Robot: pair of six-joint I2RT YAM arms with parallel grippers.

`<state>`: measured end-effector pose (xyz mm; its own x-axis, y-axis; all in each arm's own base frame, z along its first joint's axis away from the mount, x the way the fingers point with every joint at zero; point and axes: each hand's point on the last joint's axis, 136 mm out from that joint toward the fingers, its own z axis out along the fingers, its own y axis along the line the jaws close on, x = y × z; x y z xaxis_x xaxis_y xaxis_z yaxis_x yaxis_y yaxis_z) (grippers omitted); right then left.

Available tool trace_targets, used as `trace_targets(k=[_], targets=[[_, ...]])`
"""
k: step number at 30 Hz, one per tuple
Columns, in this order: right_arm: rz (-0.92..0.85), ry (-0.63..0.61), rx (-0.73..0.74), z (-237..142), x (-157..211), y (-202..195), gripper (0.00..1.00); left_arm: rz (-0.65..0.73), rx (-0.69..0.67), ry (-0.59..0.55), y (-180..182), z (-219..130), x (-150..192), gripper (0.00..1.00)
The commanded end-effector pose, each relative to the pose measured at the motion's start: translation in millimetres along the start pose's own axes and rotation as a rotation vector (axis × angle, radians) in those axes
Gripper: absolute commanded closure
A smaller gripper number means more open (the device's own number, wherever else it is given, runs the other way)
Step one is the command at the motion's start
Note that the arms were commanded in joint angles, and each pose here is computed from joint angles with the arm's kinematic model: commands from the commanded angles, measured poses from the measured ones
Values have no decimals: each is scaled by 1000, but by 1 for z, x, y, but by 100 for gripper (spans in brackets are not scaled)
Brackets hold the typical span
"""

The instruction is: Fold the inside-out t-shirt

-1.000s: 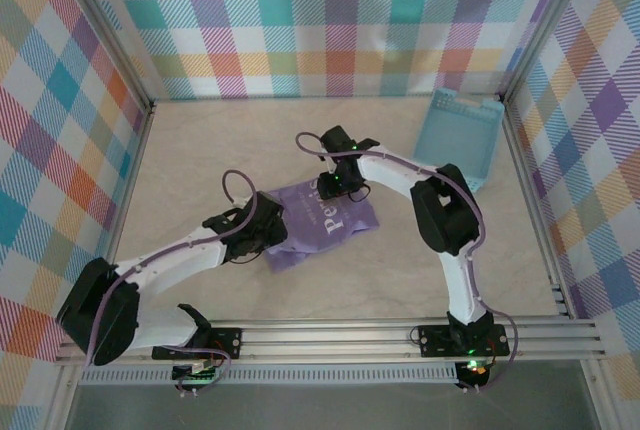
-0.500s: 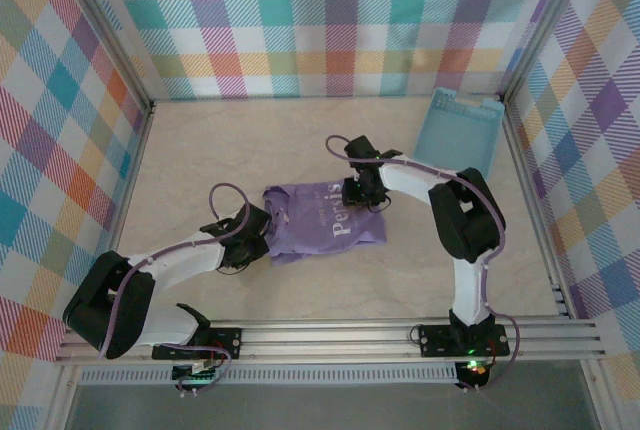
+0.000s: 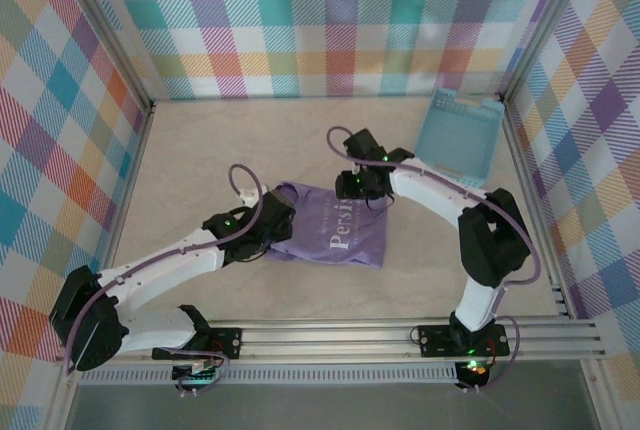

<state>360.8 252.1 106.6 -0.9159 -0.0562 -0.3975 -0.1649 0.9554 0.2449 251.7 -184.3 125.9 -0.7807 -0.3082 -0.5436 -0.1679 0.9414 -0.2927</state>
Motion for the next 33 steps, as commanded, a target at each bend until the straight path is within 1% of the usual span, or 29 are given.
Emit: trace_targets(k=[1,3,5,7,9,12,15,18,23,25,28,31,33], targets=[[-2,53,15,27,-8,-14,50,-46,40,70,-12,20,23,57],[30,77,41,39,-10,-26,50,-58,64,109,-19,35,34,56],[71,102,67,48,-6,-41,51,-67,27,135,-12,49,39,56],[110,117,89,52,1,-58,52,-93,-6,163,2,65,42,55],[136,125,116,53,9,-71,52,-115,-29,163,16,79,39,55],[165,139,154,48,23,-85,55,-109,-104,188,41,96,34,54],[180,169,141,41,46,-86,60,-106,-141,188,58,105,20,54],[175,191,118,30,79,-83,62,-74,-131,183,59,111,1,54],[131,221,60,9,131,-53,65,66,-130,224,41,124,-23,52],[108,233,37,2,141,-39,65,108,-148,210,34,126,-37,50],[88,198,23,-13,133,-31,66,166,-181,174,28,119,-61,48],[20,73,40,-29,96,-29,60,195,-171,131,20,99,-78,44],[-24,5,6,-34,61,-18,60,185,-164,93,19,82,-83,43]])
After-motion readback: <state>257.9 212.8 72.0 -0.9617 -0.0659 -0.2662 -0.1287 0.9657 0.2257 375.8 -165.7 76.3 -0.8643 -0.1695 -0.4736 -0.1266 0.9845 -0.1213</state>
